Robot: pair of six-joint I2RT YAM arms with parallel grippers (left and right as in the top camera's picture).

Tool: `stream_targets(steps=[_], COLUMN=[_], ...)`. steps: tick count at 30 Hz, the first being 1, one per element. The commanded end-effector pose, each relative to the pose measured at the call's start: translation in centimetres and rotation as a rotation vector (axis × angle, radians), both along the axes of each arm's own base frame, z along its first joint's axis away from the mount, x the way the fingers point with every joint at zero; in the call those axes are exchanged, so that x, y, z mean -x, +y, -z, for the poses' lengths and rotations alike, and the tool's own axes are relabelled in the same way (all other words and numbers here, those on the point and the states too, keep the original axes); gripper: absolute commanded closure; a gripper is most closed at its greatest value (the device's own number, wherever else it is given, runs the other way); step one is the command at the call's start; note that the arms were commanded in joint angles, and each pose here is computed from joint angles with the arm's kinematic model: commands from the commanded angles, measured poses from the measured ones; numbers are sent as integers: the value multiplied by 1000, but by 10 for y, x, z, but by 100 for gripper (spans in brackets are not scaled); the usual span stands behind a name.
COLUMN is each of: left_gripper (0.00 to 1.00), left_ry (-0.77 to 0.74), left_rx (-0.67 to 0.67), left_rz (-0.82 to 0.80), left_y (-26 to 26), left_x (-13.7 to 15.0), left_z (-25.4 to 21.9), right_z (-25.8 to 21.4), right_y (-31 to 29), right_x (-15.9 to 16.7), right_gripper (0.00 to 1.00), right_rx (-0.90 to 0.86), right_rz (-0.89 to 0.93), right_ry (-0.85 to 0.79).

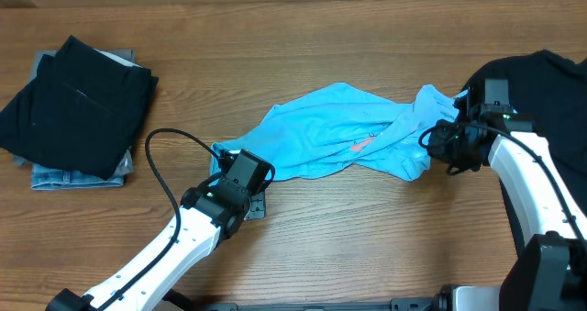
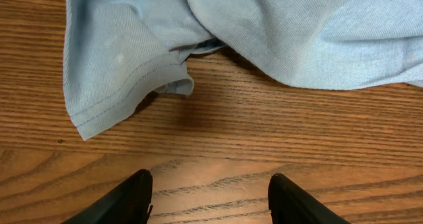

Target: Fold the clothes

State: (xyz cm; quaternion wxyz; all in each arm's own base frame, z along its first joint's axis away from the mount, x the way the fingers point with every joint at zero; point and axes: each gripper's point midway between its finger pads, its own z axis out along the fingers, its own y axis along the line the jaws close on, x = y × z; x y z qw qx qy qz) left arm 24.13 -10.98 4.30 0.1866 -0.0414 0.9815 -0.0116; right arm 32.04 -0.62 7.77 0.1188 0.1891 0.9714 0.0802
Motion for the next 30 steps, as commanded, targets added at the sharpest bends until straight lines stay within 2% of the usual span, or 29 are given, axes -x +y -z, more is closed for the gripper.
stream_targets(steps=[1,4,6,7,14,18,30], left_gripper=[39,39,39,39,39,39,39], left_ry=[7,5,6,6,3,3,5], left_rx=[9,10,10,9,11,12,10], left_rz=[-15,-15,-15,-15,-15,-15,-15], left_y=[1,0,0,0,0,0,0], left_x=[1,0,1,1,0,0,1], left_z=[2,1,1,2,1,1,1], right_z=[17,29,37,40,48,53,58], right_y=[0,0,0,0,2,2,4], right_x=[9,11,13,14,14,11,15], right_gripper=[68,65,55,53,48,34,36], right_rx=[0,1,1,0,-8,-2,-8], right_rz=[-4,-2,-1,1,-2,-12,-36], right_ry=[6,3,4,4,-17,-48,-42])
